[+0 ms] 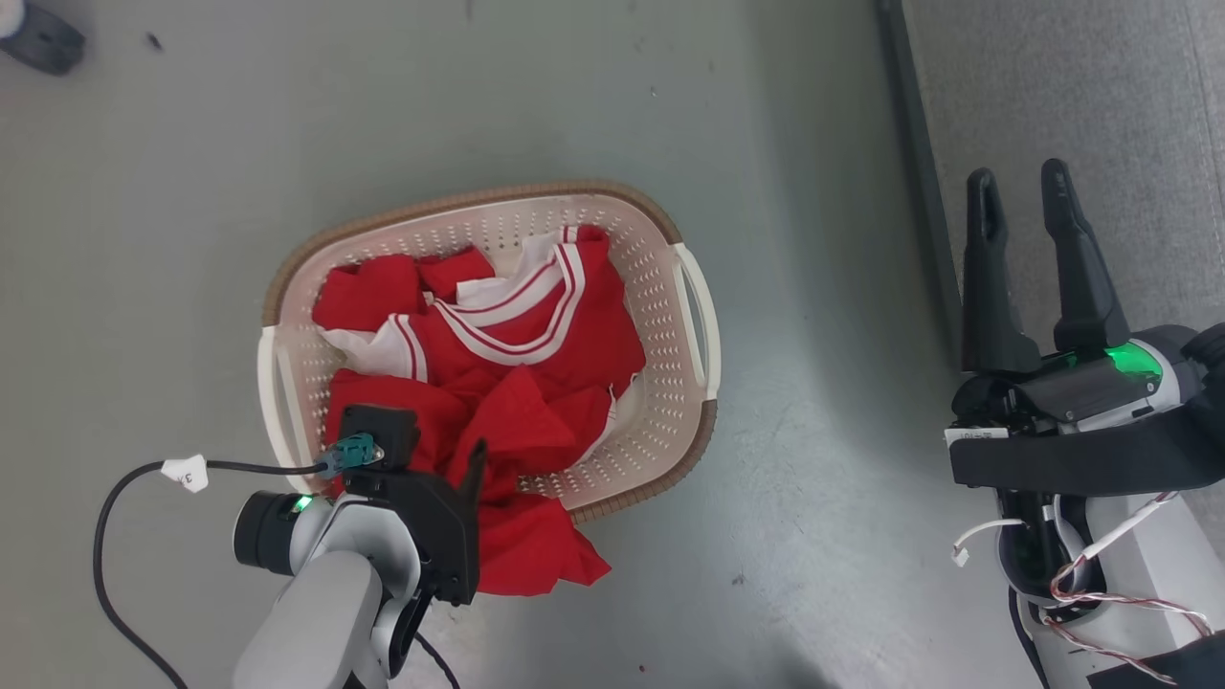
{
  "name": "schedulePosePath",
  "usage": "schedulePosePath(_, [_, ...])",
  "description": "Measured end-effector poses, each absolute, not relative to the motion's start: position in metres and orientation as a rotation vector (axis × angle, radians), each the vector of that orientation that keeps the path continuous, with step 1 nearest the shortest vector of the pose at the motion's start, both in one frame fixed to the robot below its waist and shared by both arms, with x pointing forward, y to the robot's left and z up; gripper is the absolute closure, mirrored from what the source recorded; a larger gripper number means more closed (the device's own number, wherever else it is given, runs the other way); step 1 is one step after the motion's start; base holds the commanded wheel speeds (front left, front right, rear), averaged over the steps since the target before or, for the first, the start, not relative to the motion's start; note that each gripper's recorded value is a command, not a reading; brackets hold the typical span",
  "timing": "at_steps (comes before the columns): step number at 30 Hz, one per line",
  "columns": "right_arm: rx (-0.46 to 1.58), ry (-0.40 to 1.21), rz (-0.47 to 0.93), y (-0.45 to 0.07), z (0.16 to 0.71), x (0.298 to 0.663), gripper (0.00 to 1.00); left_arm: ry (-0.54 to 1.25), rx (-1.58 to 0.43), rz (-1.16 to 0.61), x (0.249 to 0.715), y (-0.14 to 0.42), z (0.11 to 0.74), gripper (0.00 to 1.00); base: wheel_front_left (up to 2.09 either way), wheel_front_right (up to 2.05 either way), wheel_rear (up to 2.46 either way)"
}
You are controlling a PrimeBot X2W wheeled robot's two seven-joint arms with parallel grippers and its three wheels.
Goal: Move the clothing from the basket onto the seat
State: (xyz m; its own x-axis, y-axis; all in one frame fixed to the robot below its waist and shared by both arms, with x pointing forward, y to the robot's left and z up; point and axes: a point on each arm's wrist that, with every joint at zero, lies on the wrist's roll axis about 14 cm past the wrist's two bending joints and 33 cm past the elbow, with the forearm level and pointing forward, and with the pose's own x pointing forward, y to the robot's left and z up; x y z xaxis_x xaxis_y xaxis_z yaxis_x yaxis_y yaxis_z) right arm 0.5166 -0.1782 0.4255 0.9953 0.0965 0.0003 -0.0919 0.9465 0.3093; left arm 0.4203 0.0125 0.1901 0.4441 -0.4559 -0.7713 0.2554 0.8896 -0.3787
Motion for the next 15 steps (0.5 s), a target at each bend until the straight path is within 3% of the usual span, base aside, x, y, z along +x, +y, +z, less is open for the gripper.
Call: schedulePosePath(15, [0.334, 0.067, 0.057, -0.184, 0.399, 0.514, 0.0, 1.171, -0.087, -0.472, 0.412, 0.007, 0.144, 0.0, 0.0, 0.0, 0.0])
